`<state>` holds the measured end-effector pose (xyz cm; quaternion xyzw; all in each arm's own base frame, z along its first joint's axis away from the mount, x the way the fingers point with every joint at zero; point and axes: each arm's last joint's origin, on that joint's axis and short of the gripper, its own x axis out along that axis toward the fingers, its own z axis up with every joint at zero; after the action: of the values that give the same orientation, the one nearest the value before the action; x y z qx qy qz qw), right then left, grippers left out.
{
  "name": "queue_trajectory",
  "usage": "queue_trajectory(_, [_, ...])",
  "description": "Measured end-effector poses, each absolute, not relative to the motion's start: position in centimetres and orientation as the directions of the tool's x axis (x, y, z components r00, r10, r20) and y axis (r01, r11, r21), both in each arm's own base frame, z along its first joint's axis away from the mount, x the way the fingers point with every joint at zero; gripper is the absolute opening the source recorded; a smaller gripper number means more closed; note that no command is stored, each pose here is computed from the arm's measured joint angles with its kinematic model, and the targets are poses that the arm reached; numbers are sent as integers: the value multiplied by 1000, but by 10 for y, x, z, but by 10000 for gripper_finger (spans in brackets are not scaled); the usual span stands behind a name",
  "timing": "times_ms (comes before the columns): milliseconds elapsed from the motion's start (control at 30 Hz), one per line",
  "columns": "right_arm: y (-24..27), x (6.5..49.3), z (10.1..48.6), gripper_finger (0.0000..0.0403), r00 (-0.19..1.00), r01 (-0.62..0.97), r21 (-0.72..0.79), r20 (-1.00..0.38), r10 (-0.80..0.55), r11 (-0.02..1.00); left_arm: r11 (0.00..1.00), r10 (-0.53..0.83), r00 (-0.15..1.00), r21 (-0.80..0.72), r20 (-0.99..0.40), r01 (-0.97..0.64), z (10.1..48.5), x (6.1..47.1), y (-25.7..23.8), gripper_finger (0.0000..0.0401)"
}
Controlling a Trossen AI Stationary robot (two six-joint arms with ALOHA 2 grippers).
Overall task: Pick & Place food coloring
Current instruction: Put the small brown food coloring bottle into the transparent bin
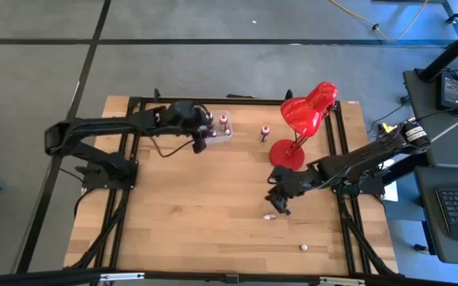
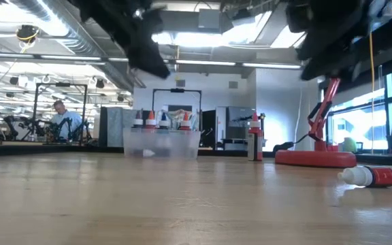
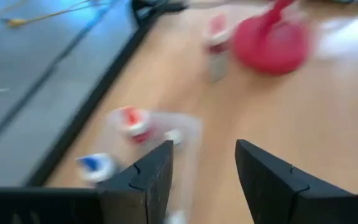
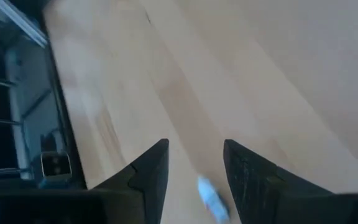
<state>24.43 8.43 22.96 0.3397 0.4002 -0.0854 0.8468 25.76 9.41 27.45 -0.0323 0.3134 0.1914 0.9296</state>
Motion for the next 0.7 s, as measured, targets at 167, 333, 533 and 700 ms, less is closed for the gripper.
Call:
queue_trajectory(167, [89,231,246,156,454,574,415,-879,147,706,959,170,845,-110,-508,-259,292,261,63,169])
queue_trajectory(333, [96,220,239,156,367,643,372,-917,156,669,965,45,907,-217,-418,-148,298,275,26,169])
queue_trajectory(533, [104,213,222,156,328,640,347,-930,164,686,972,-87,929,-234,-361,0,292,292,-24,169])
queue_trajectory(700, [104,214,214,156,326,643,332,-934,145,690,963,-122,930,-267,-346,27,276,307,-60,169])
